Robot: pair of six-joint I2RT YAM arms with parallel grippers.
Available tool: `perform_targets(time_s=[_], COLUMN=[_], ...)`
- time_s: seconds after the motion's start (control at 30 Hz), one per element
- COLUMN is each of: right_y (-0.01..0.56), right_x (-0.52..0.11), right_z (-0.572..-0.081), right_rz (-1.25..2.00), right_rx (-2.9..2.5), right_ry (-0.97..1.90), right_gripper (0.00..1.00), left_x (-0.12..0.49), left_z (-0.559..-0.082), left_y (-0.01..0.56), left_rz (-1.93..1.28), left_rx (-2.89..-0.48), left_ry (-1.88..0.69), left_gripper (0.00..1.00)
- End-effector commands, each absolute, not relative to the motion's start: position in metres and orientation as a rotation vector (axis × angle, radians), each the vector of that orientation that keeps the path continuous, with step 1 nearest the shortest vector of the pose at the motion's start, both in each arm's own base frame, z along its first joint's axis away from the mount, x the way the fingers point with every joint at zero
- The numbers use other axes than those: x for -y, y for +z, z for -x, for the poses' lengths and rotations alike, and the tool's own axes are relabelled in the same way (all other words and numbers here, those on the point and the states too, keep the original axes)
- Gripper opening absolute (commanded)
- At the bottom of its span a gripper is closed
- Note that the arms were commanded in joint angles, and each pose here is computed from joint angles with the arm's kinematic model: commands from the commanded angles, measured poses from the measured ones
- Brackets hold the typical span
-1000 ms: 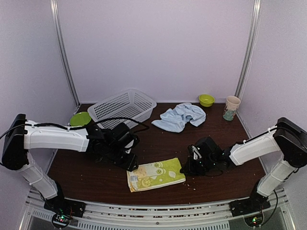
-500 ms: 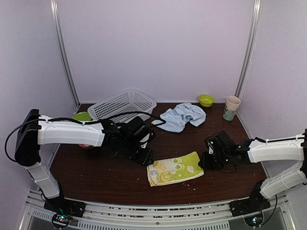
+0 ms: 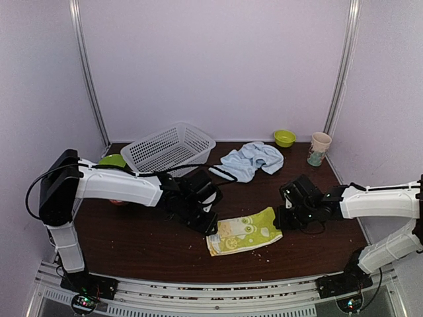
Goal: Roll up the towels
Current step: Roll the towel at the center of the board.
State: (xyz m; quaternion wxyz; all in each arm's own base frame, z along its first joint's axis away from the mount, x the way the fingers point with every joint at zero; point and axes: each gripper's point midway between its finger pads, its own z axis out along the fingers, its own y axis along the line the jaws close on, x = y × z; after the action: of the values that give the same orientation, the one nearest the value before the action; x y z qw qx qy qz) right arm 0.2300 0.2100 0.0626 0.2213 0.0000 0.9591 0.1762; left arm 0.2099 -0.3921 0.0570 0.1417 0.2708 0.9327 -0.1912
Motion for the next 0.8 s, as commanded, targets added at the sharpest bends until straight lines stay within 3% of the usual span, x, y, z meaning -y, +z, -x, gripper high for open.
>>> perform_targets(time_s=[0.0, 0.3, 0.77], right_y=[0.066, 0.074, 0.075], right_x=[-0.212, -0.226, -0.269], right_z=[-0.234, -0.234, -0.223], right_rz=[0.023, 0.057, 0.186], right_rx=[-2.646, -2.639, -2.652], right_ry=[0.446, 0.479, 0.594], right_gripper=[0.0, 0.0, 0.0], left_x=[0.404, 0.398, 0.4], left_z=[-0.209, -0.201, -0.194], left_y=[0.057, 0.038, 0.028], left_rz=[-0.797, -0.813, -0.812], left_rx=[-2.666, -2.708, -2.727], left_ry=[-0.611, -0.591, -0.602], left_gripper=[0.33, 0.22, 0.15])
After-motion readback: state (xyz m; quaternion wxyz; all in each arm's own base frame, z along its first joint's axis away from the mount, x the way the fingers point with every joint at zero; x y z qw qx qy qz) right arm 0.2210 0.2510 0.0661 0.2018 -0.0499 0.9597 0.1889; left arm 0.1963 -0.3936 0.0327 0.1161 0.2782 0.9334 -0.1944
